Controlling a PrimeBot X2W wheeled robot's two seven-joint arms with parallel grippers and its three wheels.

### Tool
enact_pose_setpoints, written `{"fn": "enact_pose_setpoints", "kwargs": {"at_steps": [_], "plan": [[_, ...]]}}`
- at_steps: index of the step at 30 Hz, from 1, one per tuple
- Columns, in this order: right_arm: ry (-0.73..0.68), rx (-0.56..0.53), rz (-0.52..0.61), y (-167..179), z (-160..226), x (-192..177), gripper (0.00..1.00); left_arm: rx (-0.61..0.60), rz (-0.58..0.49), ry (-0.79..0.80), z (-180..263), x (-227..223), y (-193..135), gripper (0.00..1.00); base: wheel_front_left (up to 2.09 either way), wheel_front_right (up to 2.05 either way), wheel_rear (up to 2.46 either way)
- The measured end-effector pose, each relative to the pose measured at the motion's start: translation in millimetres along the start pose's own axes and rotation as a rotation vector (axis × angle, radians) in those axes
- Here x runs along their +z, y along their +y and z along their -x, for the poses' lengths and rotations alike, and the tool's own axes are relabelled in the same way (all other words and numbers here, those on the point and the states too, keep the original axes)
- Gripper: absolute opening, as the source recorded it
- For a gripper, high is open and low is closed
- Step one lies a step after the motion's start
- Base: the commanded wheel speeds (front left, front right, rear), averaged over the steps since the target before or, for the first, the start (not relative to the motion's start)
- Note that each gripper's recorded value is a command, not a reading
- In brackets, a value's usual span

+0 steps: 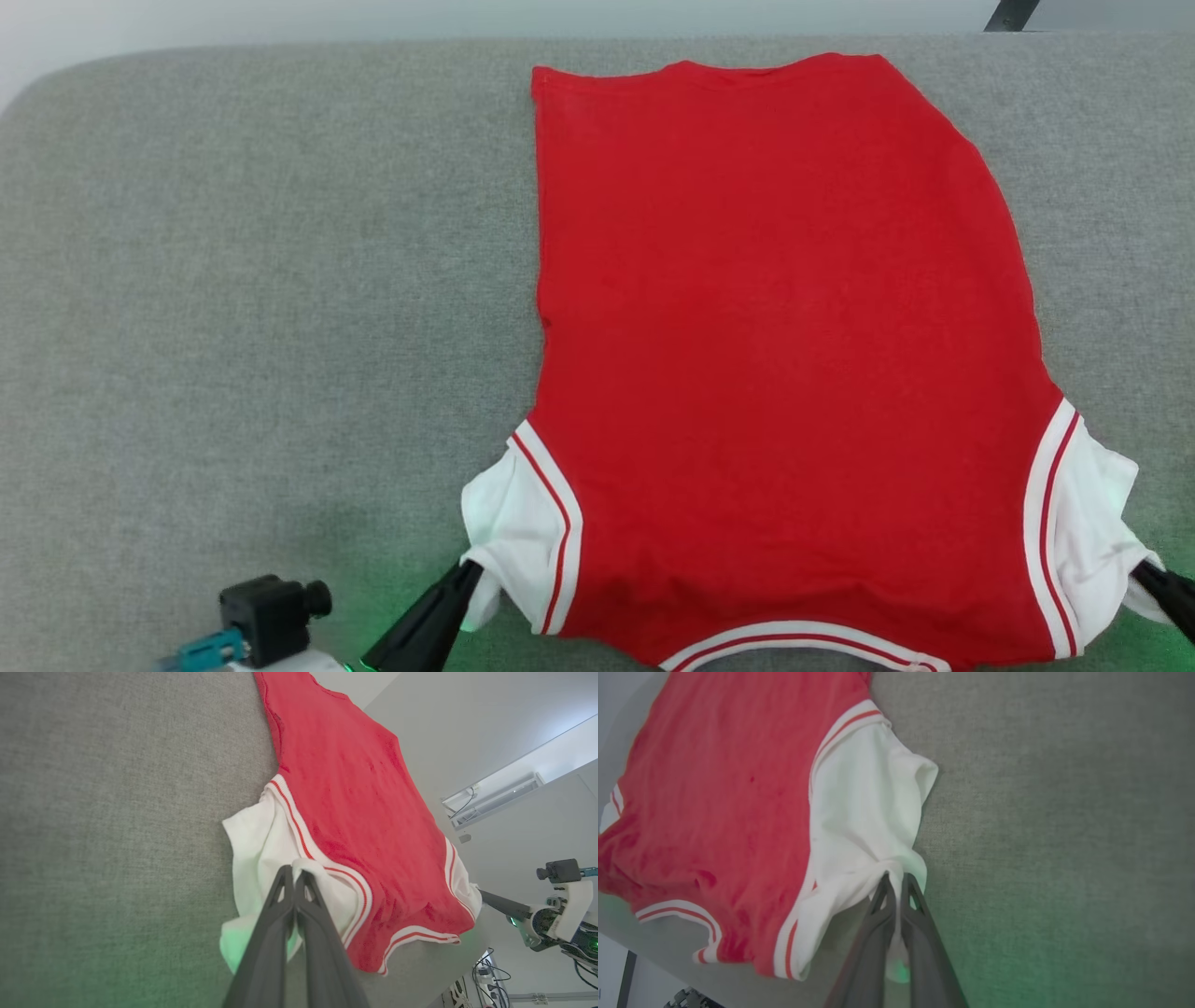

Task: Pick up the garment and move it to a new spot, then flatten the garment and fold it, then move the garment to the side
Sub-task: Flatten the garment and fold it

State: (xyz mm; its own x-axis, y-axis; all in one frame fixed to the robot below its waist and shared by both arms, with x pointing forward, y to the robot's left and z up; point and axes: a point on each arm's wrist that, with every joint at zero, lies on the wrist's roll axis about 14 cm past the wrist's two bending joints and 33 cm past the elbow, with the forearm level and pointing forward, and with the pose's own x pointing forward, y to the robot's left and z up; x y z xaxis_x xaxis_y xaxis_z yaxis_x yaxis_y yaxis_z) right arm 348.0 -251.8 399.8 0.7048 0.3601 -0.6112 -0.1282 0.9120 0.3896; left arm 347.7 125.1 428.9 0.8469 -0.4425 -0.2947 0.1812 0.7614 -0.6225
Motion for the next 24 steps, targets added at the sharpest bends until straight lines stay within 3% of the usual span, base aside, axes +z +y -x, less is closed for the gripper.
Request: {"fn": "enact_pose_setpoints", "kwargs": {"at_steps": [12,13,14,15,24], "plan": [[0.058,-0.037,0.059,-3.3,-20.0,-20.3,0.00,0.053,-0.021,0.118,-8.0,-41.8,19.9,0.00,0.00,0.00,0.00],[0.056,-0.036,0.062,-2.4,-20.8,-19.8,0.15,0.051,-0.023,0.120,-8.5,-42.1,20.4,0.00,0.00,0.00,0.00],[0.048,-0.035,0.067,-1.7,-21.8,-18.0,0.41,0.050,-0.023,0.122,-8.9,-42.8,20.6,0.00,0.00,0.00,0.00],[0.038,-0.033,0.072,-0.7,-23.0,-14.9,1.00,0.050,-0.022,0.121,-9.3,-43.2,20.8,0.00,0.00,0.00,0.00],[-0.009,-0.047,0.139,-5.2,-8.0,23.4,1.00,0.037,-0.035,0.098,-12.7,-37.8,16.1,0.00,0.00,0.00,0.00]]}}
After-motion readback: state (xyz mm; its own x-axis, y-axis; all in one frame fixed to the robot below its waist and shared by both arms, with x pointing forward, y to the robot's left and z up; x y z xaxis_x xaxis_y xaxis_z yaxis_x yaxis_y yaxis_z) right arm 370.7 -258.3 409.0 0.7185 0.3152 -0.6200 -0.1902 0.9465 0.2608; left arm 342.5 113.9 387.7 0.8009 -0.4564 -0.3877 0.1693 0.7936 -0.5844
